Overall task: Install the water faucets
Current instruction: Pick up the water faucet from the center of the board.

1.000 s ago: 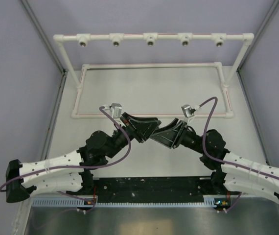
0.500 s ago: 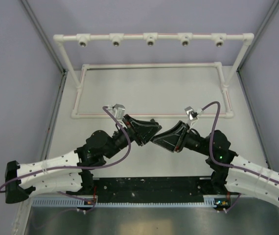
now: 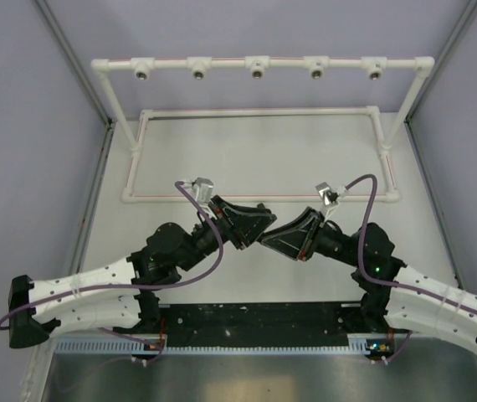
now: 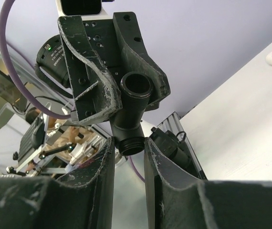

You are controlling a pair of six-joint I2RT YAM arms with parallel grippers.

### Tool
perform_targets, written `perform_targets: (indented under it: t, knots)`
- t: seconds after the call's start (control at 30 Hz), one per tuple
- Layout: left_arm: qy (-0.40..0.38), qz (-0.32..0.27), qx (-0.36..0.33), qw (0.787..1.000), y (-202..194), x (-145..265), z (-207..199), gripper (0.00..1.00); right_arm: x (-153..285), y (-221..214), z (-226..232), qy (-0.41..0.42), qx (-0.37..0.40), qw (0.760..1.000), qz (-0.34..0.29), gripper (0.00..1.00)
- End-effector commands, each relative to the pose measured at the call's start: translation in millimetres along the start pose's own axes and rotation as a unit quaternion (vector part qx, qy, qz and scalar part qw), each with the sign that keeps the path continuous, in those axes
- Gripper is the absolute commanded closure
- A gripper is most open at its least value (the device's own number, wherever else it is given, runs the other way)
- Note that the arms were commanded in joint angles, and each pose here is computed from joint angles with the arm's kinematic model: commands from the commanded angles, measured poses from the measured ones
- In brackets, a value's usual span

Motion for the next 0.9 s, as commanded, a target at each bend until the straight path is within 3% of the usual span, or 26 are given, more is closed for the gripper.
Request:
perform_targets:
  t: [0.0,0.13,0.2,0.5,0.87]
  knots:
    - [-0.054,-0.040,0.023,0.997,27.1,0.1,-29.1,0.64,2.1,17.1,15.7,0.036,0.013,0.998,-0.049,1.00]
    - [-0.051,-0.044,0.028,0.997,24.5,1.9,-24.6,0.43,4.6,17.1,11.8,0.041,-0.003,0.997,-0.068,1.00]
    - [-0.052,-0.051,0.032,0.997,25.7,3.0,-23.9,0.40,4.8,18.9,9.7,0.038,-0.008,0.996,-0.077,1.00]
    - [-0.075,-0.102,0.087,0.988,32.6,9.7,-22.9,0.43,3.0,17.1,2.9,0.049,0.010,0.994,-0.092,1.00]
    - [-0.076,-0.096,0.100,0.987,26.1,2.4,-22.4,0.45,-3.3,14.8,7.3,0.069,0.016,0.994,-0.082,1.00]
Point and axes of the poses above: each gripper's point midway between its finger pads, its own x axis back along the fingers, its own z axis along the line the jaws close on, y = z × x, the point moved 2 cm from there along x, back along the fingers, and after that the axes turned 1 degree about -x, right-handed, at the moved point
